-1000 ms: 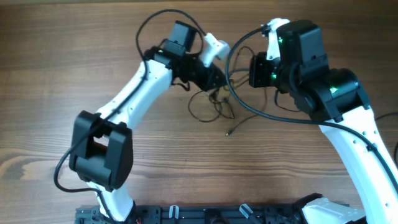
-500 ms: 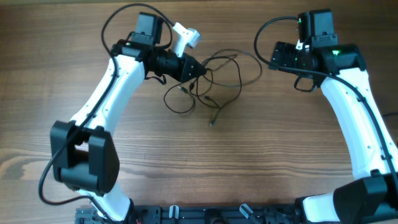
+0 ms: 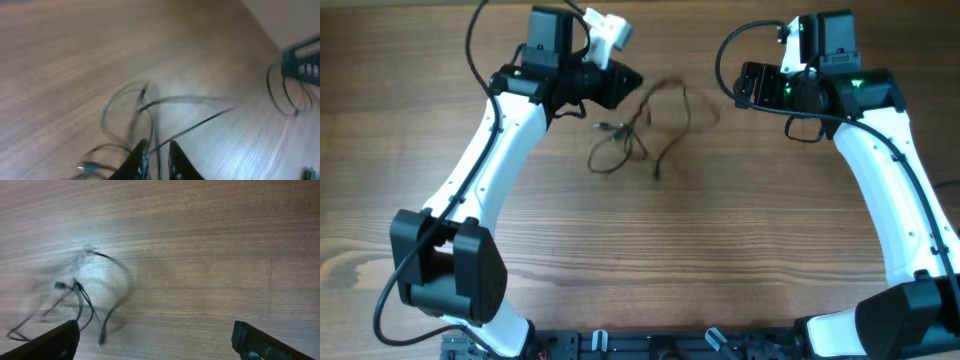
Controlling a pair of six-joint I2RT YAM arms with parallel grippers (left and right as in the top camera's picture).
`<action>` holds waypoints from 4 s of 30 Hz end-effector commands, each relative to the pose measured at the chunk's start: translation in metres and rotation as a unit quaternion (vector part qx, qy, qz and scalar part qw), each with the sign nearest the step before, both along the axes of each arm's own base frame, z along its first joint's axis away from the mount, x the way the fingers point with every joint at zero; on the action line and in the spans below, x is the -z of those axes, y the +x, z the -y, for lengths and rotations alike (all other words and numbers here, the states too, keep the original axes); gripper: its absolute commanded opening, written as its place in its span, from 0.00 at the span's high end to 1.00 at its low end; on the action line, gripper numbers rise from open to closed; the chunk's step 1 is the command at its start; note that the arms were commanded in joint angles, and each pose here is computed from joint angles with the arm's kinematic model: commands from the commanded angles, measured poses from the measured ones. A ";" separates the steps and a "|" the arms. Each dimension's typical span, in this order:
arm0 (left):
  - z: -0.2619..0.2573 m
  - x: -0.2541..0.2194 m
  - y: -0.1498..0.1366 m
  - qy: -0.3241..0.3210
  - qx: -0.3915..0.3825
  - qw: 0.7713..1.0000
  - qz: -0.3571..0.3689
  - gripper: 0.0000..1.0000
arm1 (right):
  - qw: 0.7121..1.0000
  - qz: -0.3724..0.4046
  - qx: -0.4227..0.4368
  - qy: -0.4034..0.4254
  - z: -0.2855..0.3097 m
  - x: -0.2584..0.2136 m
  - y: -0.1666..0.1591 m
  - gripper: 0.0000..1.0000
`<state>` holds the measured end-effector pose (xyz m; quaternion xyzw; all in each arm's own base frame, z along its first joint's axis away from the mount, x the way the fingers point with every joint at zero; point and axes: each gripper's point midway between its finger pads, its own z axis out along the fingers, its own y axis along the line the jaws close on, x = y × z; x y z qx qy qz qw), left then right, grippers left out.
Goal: Untangle cables
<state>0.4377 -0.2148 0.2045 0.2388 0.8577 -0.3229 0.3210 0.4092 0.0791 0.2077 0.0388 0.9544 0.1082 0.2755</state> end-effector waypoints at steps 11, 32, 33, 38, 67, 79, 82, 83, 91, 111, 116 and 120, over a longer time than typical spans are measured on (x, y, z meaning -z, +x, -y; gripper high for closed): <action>-0.020 -0.017 -0.001 0.000 -0.059 0.998 -0.014 0.53 | 0.997 -0.030 -0.061 0.035 -0.040 0.014 -0.008 0.00; -0.047 0.001 -0.010 0.020 -0.086 0.994 -0.069 0.10 | 0.990 -0.117 -0.005 -0.078 -0.073 0.191 0.026 0.30; -0.047 0.002 -0.011 0.021 -0.086 0.993 -0.072 0.10 | 0.990 -0.117 -0.003 -0.076 -0.073 0.193 0.026 0.32; -0.048 0.003 -0.013 0.023 -0.086 0.993 -0.078 0.10 | 0.990 -0.120 0.004 -0.074 -0.073 0.198 0.026 0.34; -0.051 0.014 -0.027 0.033 -0.087 0.989 -0.116 0.09 | 0.981 0.143 0.073 -0.112 0.010 -0.087 -0.028 0.96; -0.045 0.018 -0.035 0.049 -0.061 0.990 -0.113 0.00 | 0.958 0.084 -0.253 0.108 -0.134 -0.053 -0.040 0.96; -0.064 0.019 -0.027 0.053 -0.086 0.988 -0.113 0.00 | 0.938 0.129 -0.305 0.105 -0.147 -0.083 -0.064 0.96; -0.070 0.019 -0.025 0.051 -0.094 0.988 -0.112 0.00 | 0.936 0.140 -0.308 0.100 -0.142 -0.092 -0.070 0.96; -0.095 0.019 -0.017 0.048 -0.123 0.985 -0.114 0.00 | 0.965 0.192 0.090 -0.152 0.045 -0.138 -0.081 0.96; -0.026 0.037 -0.049 0.002 0.013 0.987 -0.160 0.00 | 0.992 0.112 -0.047 0.014 -0.020 -0.072 -0.017 0.96; 0.028 0.051 -0.063 0.005 0.088 0.986 -0.143 0.00 | 0.989 0.119 -0.081 0.039 -0.034 -0.077 -0.019 0.96; 0.078 0.066 -0.070 0.004 0.143 0.983 -0.114 0.00 | 0.990 0.115 -0.075 0.044 -0.033 -0.076 -0.020 0.96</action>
